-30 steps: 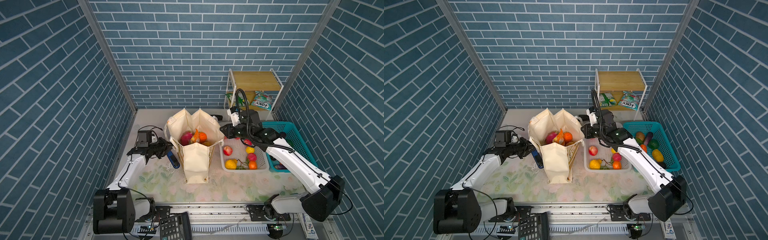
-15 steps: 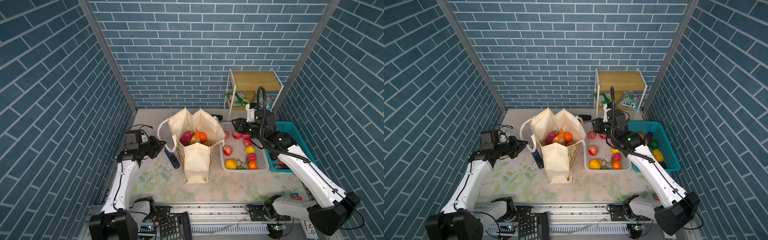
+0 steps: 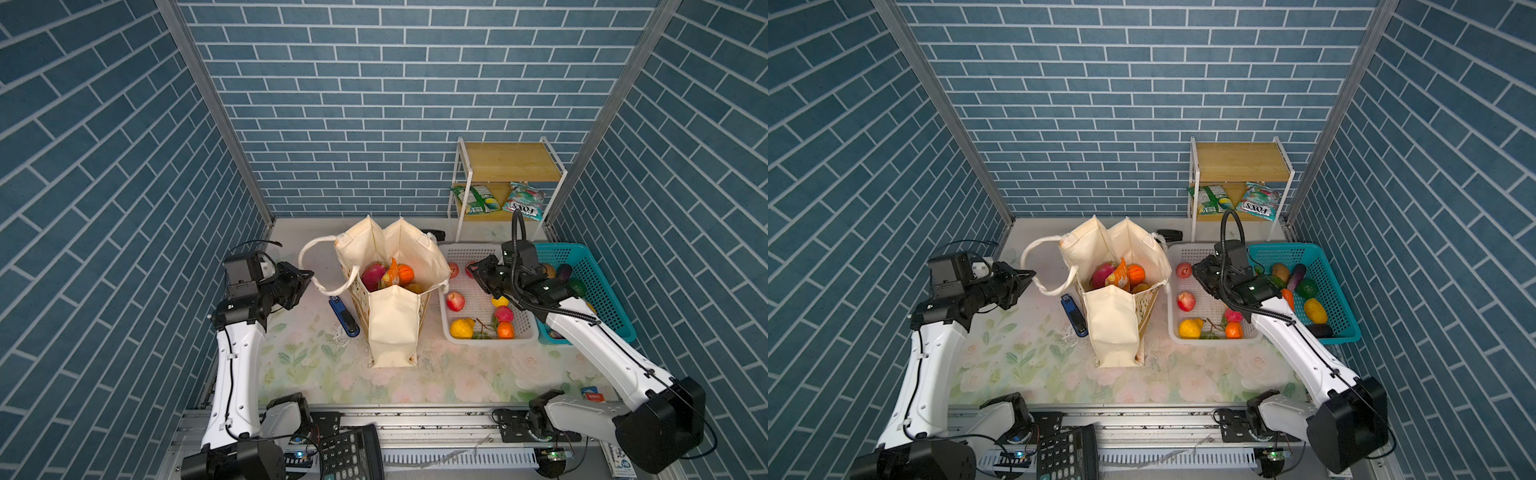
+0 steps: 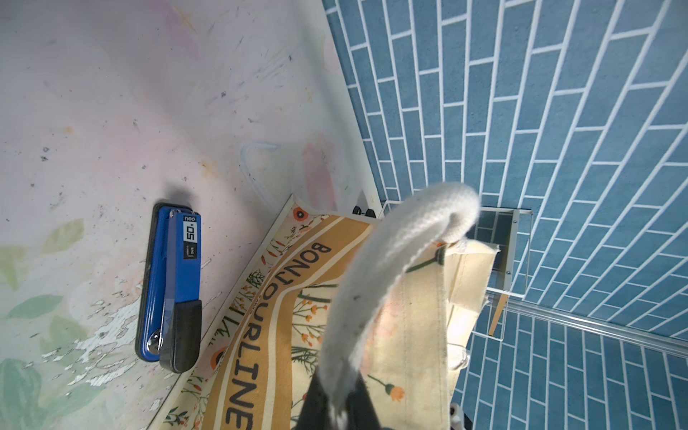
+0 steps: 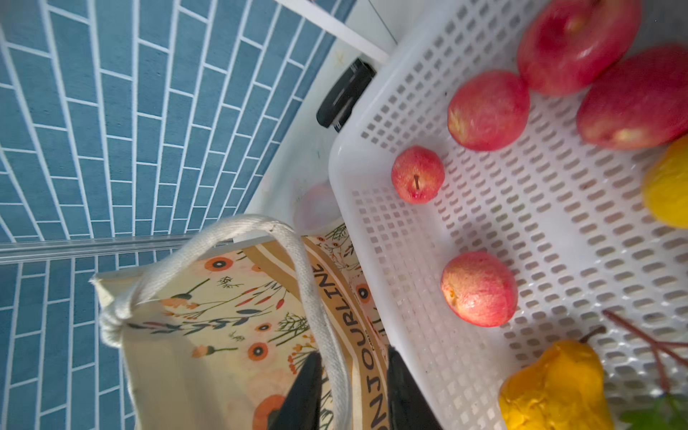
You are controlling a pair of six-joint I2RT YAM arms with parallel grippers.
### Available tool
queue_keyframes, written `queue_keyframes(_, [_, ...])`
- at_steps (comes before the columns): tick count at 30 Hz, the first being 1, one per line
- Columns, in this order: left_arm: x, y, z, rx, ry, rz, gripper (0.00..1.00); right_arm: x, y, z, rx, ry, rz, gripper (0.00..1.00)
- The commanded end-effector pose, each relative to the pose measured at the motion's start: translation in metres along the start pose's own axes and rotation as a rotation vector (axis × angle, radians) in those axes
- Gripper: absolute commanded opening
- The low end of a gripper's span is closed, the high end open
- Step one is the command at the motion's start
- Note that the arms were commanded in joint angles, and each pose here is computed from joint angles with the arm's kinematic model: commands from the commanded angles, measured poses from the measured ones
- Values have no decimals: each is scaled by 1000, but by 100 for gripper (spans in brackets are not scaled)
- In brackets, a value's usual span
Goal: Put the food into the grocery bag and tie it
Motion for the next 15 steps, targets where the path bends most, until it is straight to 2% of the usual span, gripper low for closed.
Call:
queue_keyframes(1, [6,10,-13,-3,-14,-25,0,-12,-14,7,-130,36,96,34])
queue_keyframes(8, [10,22,-23,-1,-15,-44,0,-43,-25,3,-222,53,180,42])
queue_keyframes(15, [1,29,-24,18,-21,-29,0,-67,-46,13,-211,78,296,46])
Point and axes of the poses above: each gripper's point midway between its finger pads, its own x axis back along the fingers, its own z axis along the line the jaws close on, y = z × x, the point moved 1 cm from there along x, back along the fingers, and after that the axes turned 5 degrees about -x, right-handed, at the moved point
